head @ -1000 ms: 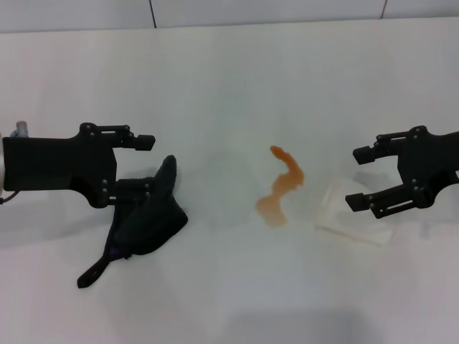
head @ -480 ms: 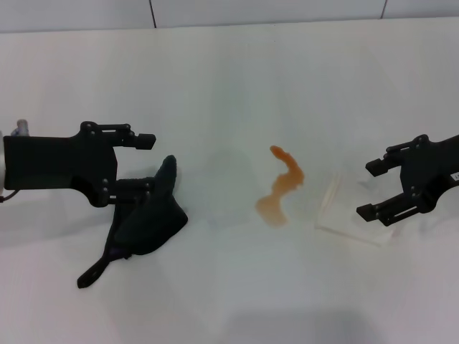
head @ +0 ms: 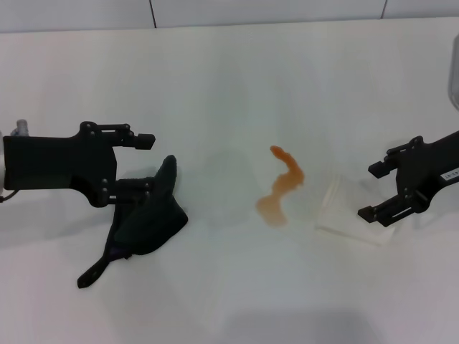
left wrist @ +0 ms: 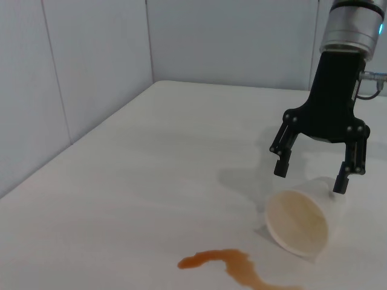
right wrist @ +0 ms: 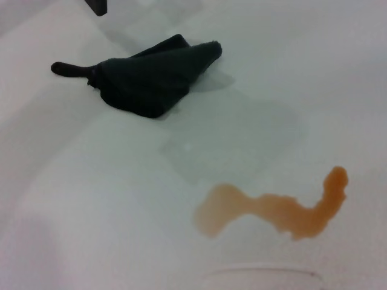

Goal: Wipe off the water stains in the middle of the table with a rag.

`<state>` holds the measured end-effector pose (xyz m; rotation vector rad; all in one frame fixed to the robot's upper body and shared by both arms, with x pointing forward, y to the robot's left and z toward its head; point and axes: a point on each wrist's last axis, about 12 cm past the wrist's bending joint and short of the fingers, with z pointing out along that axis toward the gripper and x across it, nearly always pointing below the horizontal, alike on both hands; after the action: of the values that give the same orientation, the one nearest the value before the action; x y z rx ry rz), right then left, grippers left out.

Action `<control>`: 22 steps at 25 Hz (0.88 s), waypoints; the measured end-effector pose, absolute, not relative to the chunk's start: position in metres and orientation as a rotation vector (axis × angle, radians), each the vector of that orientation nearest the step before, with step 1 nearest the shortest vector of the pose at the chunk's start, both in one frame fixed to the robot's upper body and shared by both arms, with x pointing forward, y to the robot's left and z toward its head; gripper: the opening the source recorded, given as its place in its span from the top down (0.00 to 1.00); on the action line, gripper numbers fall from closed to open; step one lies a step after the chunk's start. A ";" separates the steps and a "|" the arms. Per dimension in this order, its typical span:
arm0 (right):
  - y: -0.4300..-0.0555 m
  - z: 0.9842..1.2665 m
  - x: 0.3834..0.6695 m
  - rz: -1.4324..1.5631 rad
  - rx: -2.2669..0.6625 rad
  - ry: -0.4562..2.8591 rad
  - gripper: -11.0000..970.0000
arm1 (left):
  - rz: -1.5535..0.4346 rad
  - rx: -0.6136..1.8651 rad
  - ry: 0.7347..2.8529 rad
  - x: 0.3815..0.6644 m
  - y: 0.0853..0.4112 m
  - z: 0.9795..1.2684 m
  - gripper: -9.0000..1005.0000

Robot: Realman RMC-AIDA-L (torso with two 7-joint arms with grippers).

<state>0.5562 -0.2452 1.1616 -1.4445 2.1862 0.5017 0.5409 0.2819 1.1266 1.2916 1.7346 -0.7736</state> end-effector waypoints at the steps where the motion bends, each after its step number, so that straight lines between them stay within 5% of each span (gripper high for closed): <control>1: -0.244 1.162 0.556 0.501 -1.450 2.186 0.13 | -0.773 1.291 1.735 0.541 0.282 1.127 0.27; 22: -0.221 1.171 0.555 0.374 -1.487 2.254 0.13 | -0.764 1.282 1.733 0.541 0.283 1.124 0.27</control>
<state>0.5549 -0.2213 1.1711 -1.4871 2.2544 0.3743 0.5409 0.2833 1.1244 1.2819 1.7335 -0.7637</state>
